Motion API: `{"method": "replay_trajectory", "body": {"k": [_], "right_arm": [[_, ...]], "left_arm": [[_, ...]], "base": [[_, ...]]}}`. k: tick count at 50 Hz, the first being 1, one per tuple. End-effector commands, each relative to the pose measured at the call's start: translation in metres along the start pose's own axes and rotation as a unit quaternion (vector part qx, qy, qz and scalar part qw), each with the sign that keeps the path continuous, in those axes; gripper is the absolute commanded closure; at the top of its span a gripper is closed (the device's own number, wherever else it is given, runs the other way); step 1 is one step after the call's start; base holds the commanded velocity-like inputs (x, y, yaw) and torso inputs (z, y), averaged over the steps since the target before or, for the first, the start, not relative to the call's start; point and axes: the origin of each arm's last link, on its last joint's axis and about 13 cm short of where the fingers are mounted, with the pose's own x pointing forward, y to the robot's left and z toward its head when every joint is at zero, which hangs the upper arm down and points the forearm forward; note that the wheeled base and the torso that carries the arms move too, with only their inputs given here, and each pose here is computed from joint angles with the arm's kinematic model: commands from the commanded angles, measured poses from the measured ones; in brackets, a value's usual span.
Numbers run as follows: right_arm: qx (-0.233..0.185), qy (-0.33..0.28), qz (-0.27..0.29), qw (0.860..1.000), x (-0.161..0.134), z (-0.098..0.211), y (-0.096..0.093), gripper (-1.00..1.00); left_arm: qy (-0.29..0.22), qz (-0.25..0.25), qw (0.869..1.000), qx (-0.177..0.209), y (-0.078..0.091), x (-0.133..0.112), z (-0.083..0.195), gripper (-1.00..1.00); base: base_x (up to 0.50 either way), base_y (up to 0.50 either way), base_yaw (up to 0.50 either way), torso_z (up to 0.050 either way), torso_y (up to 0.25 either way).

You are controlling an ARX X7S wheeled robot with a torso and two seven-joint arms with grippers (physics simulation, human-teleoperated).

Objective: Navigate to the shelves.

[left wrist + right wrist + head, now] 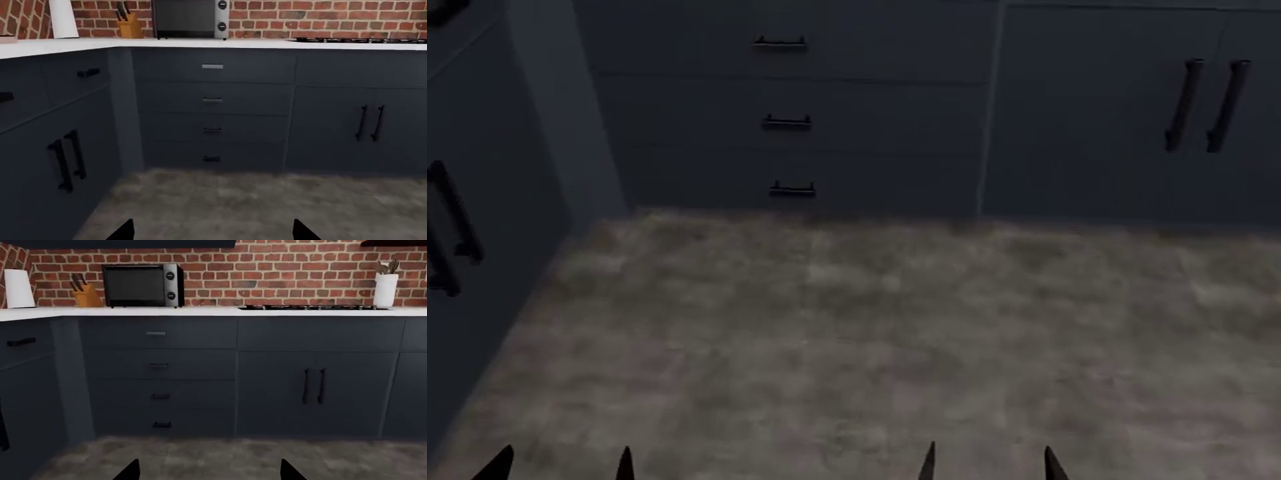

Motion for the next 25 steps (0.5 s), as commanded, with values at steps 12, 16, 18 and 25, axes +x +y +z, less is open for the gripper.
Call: {"method": "replay_trajectory", "body": {"k": [12, 16, 18, 25], "right_arm": [[0.001, 0.001, 0.000, 1.000, 0.0016, -0.0009, 0.0008, -1.00], [-0.001, 0.003, 0.002, 1.000, 0.0018, -0.0014, 0.0008, -1.00], [-0.001, 0.002, 0.003, 1.000, 0.0018, -0.0014, 0.0008, -1.00], [0.001, 0.004, 0.003, 1.000, 0.0021, -0.0018, 0.0004, -1.00]], "left_arm": [[0.001, 0.000, 1.000, 0.000, 0.0007, 0.0022, -0.0012, -1.00], [0.002, 0.000, 1.000, -0.001, 0.0006, 0.0029, -0.0016, -1.00], [0.002, 0.000, 1.000, -0.001, 0.0006, 0.0030, -0.0016, -1.00], [0.001, 0.000, 1.000, -0.001, 0.0005, 0.0030, -0.0019, -1.00]], "base": [[0.02, -0.50, 0.00, 0.000, 0.001], [0.02, -0.50, 0.00, 0.000, 0.000], [0.02, -0.50, 0.00, 0.000, 0.000], [0.02, -0.50, 0.00, 0.000, 0.001]]}}
